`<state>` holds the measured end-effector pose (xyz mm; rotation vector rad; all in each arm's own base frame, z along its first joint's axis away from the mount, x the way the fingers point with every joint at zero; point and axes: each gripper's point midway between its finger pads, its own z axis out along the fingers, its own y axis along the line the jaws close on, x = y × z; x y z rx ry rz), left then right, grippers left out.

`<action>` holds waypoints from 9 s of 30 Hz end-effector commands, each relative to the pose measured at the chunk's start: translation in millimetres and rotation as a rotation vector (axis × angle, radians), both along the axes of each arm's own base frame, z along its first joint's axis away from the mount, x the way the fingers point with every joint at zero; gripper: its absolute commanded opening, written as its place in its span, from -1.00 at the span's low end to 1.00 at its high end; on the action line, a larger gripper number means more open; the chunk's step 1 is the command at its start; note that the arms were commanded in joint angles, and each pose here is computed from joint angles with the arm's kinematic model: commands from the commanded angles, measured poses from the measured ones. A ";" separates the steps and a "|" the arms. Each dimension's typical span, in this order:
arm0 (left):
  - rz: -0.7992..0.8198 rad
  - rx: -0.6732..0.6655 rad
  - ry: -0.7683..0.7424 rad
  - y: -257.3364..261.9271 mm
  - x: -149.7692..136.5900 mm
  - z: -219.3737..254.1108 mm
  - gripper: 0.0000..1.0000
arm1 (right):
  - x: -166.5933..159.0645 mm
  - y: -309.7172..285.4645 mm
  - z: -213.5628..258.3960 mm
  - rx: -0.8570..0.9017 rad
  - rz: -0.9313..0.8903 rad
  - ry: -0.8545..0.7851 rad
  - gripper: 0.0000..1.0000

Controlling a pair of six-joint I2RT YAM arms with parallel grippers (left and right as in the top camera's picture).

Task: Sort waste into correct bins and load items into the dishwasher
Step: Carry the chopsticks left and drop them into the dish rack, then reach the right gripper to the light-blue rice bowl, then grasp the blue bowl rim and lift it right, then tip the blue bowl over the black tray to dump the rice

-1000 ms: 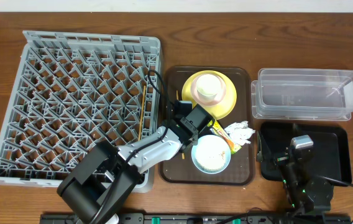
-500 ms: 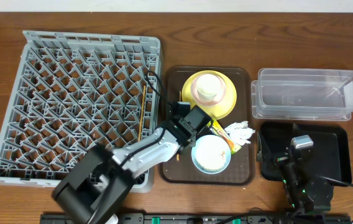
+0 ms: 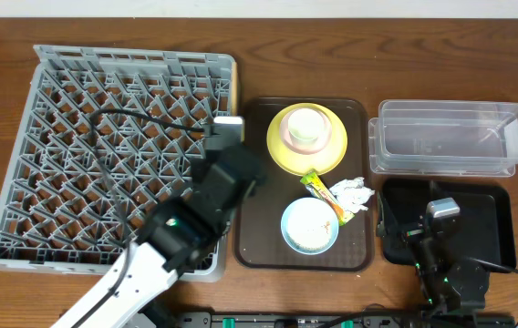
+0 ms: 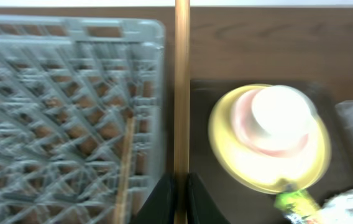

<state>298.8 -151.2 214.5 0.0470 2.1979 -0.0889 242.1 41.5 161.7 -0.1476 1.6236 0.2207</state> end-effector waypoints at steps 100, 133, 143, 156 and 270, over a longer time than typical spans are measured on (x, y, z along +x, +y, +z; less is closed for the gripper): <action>0.086 0.063 0.097 90.1 -60.9 3.7 0.84 | -4.6 74.6 96.1 0.396 0.294 1.216 0.01; 0.086 0.063 0.097 90.1 -60.9 3.7 0.84 | -32.6 213.9 -96.5 -0.271 0.189 1.131 -0.31; 0.086 0.063 0.097 90.1 -60.9 3.7 0.85 | -44.3 204.1 -123.2 -0.370 0.152 1.204 -0.31; 0.086 0.063 0.097 90.0 -60.9 3.7 0.85 | -51.8 199.8 -147.4 -0.411 0.126 1.277 -0.67; 0.086 0.063 0.097 90.1 -60.9 3.7 0.85 | -25.9 -122.2 4.8 1.185 0.080 0.331 -0.98</action>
